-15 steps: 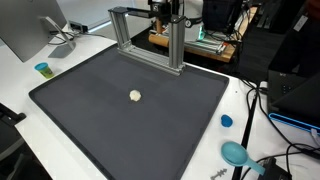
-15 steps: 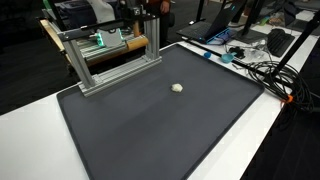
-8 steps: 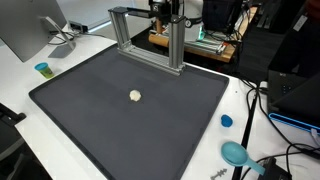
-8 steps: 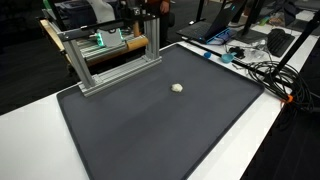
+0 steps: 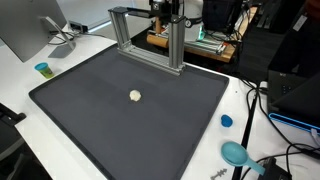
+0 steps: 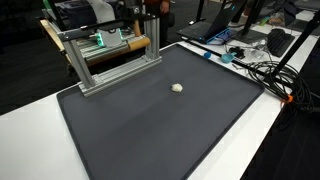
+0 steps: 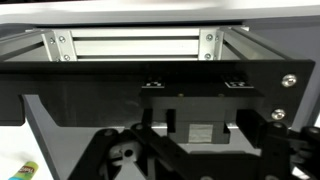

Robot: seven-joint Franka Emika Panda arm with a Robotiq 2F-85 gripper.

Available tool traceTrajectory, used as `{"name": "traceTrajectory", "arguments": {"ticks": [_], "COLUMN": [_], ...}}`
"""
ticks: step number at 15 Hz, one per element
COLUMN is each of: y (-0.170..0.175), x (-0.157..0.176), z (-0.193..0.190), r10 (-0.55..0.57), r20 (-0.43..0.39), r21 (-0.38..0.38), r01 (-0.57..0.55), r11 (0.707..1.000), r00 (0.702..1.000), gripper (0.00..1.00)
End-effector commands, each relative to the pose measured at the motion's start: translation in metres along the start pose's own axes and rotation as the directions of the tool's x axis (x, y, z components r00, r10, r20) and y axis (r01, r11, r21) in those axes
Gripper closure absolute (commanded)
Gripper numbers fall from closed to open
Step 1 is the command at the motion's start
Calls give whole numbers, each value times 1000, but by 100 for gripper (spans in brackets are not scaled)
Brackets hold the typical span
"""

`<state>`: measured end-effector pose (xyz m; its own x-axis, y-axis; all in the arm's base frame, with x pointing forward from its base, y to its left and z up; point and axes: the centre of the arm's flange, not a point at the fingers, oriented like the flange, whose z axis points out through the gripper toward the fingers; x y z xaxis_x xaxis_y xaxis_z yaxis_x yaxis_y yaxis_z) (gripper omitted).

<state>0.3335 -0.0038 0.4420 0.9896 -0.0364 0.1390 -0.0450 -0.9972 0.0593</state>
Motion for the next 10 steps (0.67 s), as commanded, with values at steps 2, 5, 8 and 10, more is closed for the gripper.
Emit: {"name": "traceTrajectory", "arguments": {"ticks": [2, 5, 8, 10], "y": [-1, -6, -7, -8], "x": [-29, -27, -22, -20], "z": [8, 8, 8, 9], "r10": [-30, -38, -37, -44], "r20": [15, 11, 3, 0], "r21": [18, 18, 20, 27], "r01": [29, 38, 37, 44], "r11": [999, 999, 999, 999], "r00": [999, 999, 999, 999], "gripper": [48, 70, 78, 78]}}
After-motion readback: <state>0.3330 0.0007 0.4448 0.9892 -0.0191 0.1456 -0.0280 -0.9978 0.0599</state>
